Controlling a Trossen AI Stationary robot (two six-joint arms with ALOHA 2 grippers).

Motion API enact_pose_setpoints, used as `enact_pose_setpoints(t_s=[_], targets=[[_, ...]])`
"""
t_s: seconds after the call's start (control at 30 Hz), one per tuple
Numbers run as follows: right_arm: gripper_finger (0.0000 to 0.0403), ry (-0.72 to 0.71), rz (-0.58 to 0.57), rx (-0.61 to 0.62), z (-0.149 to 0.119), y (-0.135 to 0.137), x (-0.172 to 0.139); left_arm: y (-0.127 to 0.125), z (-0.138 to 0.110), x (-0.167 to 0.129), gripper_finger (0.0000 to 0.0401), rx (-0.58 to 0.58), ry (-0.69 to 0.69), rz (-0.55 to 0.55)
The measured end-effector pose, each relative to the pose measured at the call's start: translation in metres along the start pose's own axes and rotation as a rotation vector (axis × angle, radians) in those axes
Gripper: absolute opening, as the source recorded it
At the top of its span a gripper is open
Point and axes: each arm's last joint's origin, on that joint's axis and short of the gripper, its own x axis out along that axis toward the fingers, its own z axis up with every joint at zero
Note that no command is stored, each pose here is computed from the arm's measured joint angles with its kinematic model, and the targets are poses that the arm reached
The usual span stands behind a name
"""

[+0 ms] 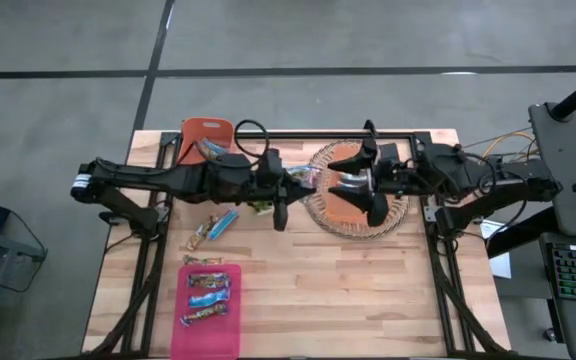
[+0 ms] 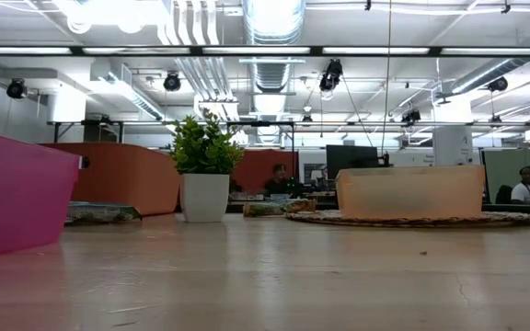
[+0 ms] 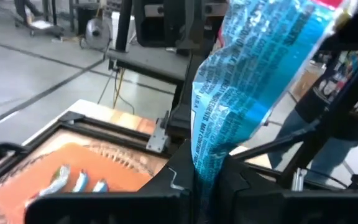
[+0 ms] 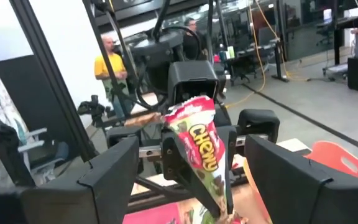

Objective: Pick and place Granola Bars by type
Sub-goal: Put the bottom red granola bar into the right orange bin

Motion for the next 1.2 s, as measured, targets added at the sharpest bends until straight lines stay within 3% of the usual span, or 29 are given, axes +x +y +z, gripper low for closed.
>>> enact_pose_setpoints(t_s=[0.7, 0.97, 1.2], targets=[[0.0238, 0.048, -0.041, -0.047, -0.015, -0.003, 0.019, -0.001, 0.007, 0.004, 0.0004, -0.021, -0.075, -0.032], [0.0189, 0.07, -0.055, -0.058, -0.022, -0.005, 0.027, -0.002, 0.006, 0.004, 0.0004, -0.023, -0.071, -0.047], [0.0097, 0.071, -0.055, -0.076, -0.024, -0.005, 0.03, -0.002, 0.006, 0.004, 0.0004, -0.025, -0.062, -0.048]])
